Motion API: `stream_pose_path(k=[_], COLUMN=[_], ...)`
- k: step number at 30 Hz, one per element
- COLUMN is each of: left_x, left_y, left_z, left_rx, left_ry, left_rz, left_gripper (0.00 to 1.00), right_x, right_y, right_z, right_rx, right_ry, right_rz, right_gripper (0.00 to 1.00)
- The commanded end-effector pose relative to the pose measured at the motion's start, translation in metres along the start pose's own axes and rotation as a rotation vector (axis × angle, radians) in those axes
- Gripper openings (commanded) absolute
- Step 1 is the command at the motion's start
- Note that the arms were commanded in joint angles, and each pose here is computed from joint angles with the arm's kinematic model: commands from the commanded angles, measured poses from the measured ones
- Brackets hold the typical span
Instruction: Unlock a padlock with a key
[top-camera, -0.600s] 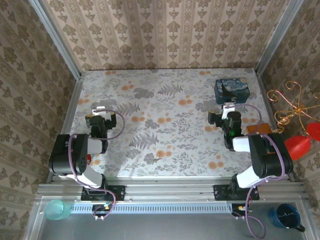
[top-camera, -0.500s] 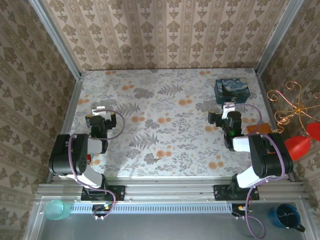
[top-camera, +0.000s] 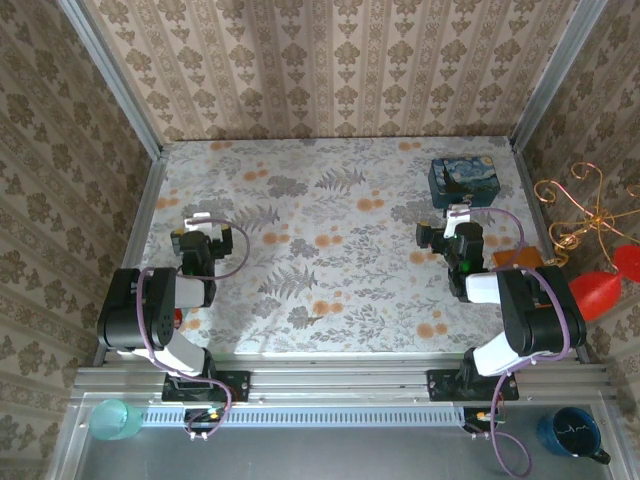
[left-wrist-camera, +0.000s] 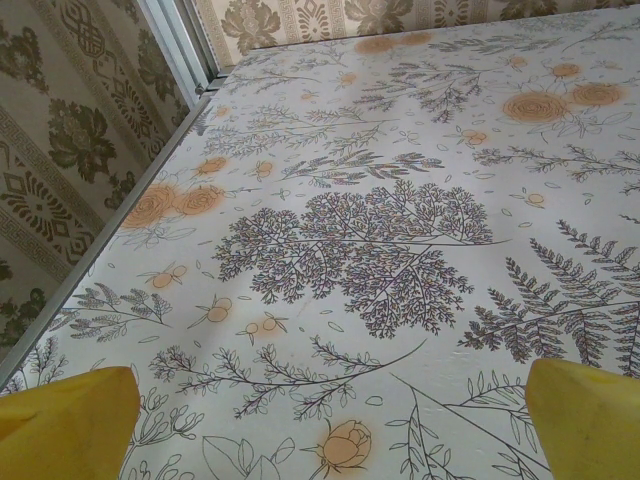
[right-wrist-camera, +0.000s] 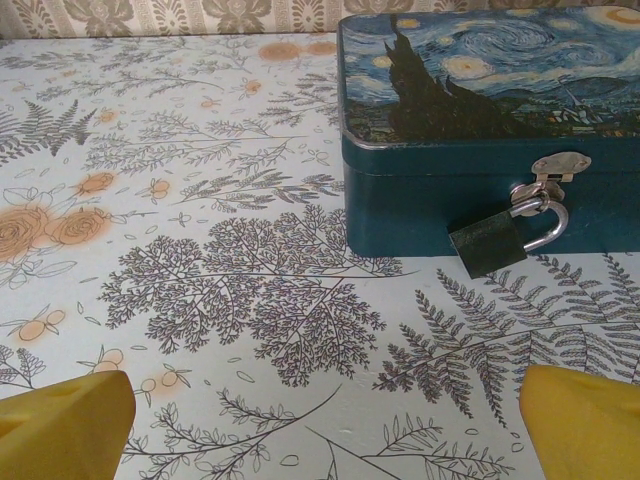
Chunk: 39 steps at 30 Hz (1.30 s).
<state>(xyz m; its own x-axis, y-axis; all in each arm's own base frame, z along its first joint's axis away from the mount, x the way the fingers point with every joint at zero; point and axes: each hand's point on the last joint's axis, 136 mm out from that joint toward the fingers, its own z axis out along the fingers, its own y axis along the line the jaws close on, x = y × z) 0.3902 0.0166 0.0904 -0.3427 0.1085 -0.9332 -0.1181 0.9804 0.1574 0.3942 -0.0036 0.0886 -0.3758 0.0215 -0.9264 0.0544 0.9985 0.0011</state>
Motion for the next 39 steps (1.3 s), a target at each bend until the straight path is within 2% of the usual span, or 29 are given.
stream_pose_path(k=[1, 28, 32, 39], left_x=[-0.01, -0.01, -0.01, -0.022], left_y=[0.001, 0.002, 0.012, 0.002], left_z=[0.002, 0.002, -0.01, -0.031], left_rx=[0.002, -0.002, -0.046, -0.014], left_ry=[-0.033, -0.034, -0.087, -0.181], left_rz=[-0.022, -0.022, -0.056, -0.015], left_gripper=[1.0, 1.0, 1.0, 1.0], right_x=[-0.01, -0.011, -0.01, -0.011], right_y=[0.001, 0.001, 0.001, 0.002], right_z=[0.003, 0.003, 0.003, 0.001], right_rx=[-0.013, -0.013, -0.014, -0.008], right_ry=[-0.024, -0.026, -0.025, -0.035], right_rz=[0.002, 0.002, 0.0, -0.011], right_gripper=[1.0, 1.0, 1.0, 1.0])
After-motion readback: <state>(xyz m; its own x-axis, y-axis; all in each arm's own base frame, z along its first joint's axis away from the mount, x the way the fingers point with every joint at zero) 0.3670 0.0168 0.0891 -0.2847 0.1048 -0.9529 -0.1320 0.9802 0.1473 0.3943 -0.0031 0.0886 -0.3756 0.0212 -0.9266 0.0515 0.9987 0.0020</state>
